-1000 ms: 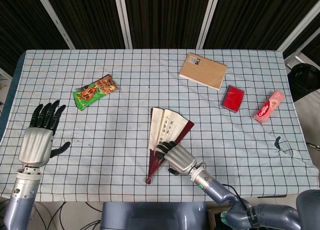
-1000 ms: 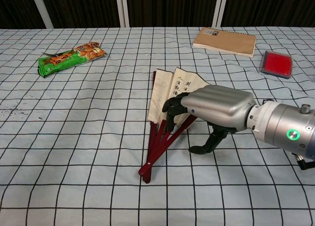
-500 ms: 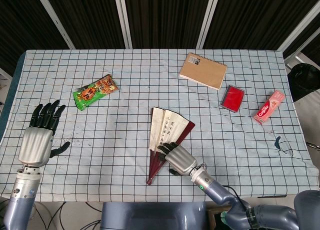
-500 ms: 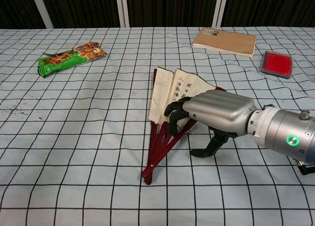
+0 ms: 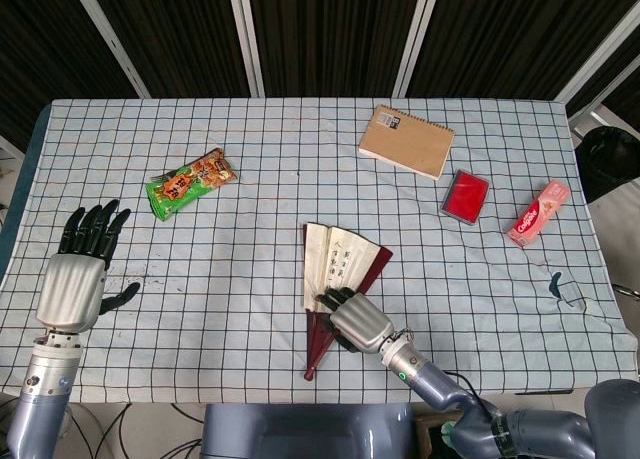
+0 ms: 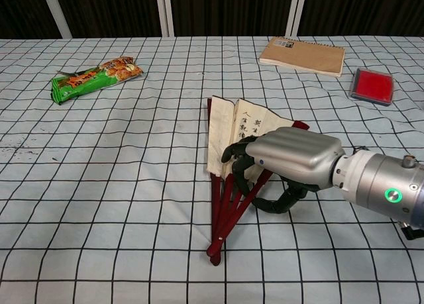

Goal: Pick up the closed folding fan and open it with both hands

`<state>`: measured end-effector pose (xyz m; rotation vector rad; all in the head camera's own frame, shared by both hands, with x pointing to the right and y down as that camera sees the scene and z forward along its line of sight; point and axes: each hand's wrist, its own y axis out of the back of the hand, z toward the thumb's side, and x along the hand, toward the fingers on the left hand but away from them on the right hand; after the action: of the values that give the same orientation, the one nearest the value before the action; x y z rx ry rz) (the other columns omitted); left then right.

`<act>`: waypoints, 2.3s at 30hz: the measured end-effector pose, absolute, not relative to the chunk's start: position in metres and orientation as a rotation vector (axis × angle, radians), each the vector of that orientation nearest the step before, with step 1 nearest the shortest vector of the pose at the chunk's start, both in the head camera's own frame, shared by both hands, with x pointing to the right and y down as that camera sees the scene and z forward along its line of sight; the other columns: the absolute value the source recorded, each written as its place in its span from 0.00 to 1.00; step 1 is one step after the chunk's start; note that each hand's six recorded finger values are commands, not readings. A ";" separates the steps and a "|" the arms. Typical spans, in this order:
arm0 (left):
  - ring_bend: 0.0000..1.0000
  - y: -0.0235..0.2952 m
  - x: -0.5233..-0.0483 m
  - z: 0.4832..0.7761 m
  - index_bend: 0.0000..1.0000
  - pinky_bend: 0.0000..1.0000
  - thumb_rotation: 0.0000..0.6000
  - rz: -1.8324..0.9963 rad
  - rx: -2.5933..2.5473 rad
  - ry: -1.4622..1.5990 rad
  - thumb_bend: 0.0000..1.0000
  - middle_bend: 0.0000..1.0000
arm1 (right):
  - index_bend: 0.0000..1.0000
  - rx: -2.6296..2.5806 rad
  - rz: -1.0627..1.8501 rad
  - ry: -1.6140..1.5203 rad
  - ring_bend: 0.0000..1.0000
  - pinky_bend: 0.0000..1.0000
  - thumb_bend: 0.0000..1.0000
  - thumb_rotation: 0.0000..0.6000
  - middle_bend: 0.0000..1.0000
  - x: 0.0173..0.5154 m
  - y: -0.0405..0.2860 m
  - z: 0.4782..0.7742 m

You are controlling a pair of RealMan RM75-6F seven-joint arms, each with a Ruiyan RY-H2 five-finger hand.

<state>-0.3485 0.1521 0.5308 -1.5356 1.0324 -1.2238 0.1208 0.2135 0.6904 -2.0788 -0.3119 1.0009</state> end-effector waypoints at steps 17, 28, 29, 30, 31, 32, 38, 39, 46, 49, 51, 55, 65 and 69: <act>0.00 0.151 -0.347 0.531 0.00 0.00 1.00 -1.214 -1.547 1.037 0.00 0.00 | 0.66 -2.064 0.968 -0.331 0.12 0.21 0.74 1.00 0.18 0.114 0.200 0.677; 0.00 0.149 -0.343 0.532 0.00 0.00 1.00 -1.202 -1.558 1.031 0.00 0.00 | 0.69 -2.064 0.961 -0.387 0.12 0.21 0.81 1.00 0.19 0.107 0.183 0.668; 0.00 0.148 -0.342 0.532 0.00 0.00 1.00 -1.200 -1.558 1.030 0.00 0.00 | 0.70 -2.066 0.960 -0.401 0.12 0.21 0.82 1.00 0.19 0.105 0.180 0.666; 0.00 0.148 -0.342 0.532 0.00 0.00 1.00 -1.198 -1.559 1.028 0.00 0.00 | 0.70 -2.068 0.959 -0.412 0.12 0.21 0.82 1.00 0.19 0.104 0.177 0.665; 0.00 0.147 -0.341 0.532 0.00 0.00 1.00 -1.195 -1.560 1.027 0.00 0.00 | 0.70 -2.070 0.958 -0.424 0.12 0.21 0.82 1.00 0.20 0.103 0.175 0.663; 0.00 0.146 -0.340 0.532 0.00 0.00 1.00 -1.193 -1.561 1.026 0.00 0.00 | 0.71 -2.072 0.956 -0.441 0.12 0.21 0.83 1.00 0.20 0.101 0.171 0.661; 0.00 0.139 -0.334 0.533 0.00 0.00 1.00 -1.177 -1.568 1.019 0.00 0.00 | 0.74 -2.084 0.944 -0.540 0.12 0.21 0.84 1.00 0.21 0.092 0.146 0.647; 0.00 0.137 -0.333 0.533 0.00 0.00 1.00 -1.174 -1.570 1.017 0.00 0.00 | 0.74 -2.086 0.941 -0.557 0.12 0.21 0.85 1.00 0.21 0.090 0.141 0.644; 0.00 0.127 -0.330 0.532 0.00 0.00 1.00 -1.153 -1.571 1.030 0.00 0.00 | 0.75 -2.083 0.912 -0.681 0.12 0.21 0.87 1.00 0.22 0.076 0.103 0.621; 0.00 0.122 -0.332 0.532 0.00 0.00 1.00 -1.150 -1.568 1.042 0.00 0.00 | 0.75 -2.081 0.902 -0.737 0.12 0.21 0.88 1.00 0.22 0.069 0.087 0.611; 0.00 0.120 -0.334 0.532 0.00 0.00 1.00 -1.152 -1.568 1.049 0.00 0.00 | 0.75 -2.086 0.912 -0.776 0.12 0.21 0.89 1.00 0.22 0.066 0.076 0.606; 0.00 0.117 -0.340 0.533 0.00 0.00 1.00 -1.165 -1.566 1.061 0.00 0.00 | 0.76 -2.107 0.936 -0.856 0.12 0.21 0.89 1.00 0.23 0.061 0.059 0.599; 0.00 0.112 -0.358 0.545 0.02 0.00 1.00 -1.214 -1.567 1.111 0.00 0.00 | 0.77 -2.176 0.950 -1.061 0.12 0.21 0.90 1.00 0.24 0.041 0.028 0.570; 0.00 0.112 -0.360 0.549 0.03 0.00 1.00 -1.221 -1.568 1.118 0.00 0.00 | 0.78 -2.175 0.948 -1.107 0.12 0.21 0.91 1.00 0.24 0.033 0.018 0.558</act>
<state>-0.3598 0.1120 0.5494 -1.5682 1.1181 -1.2214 0.0327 0.0176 0.5577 -2.1746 -1.1072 0.9477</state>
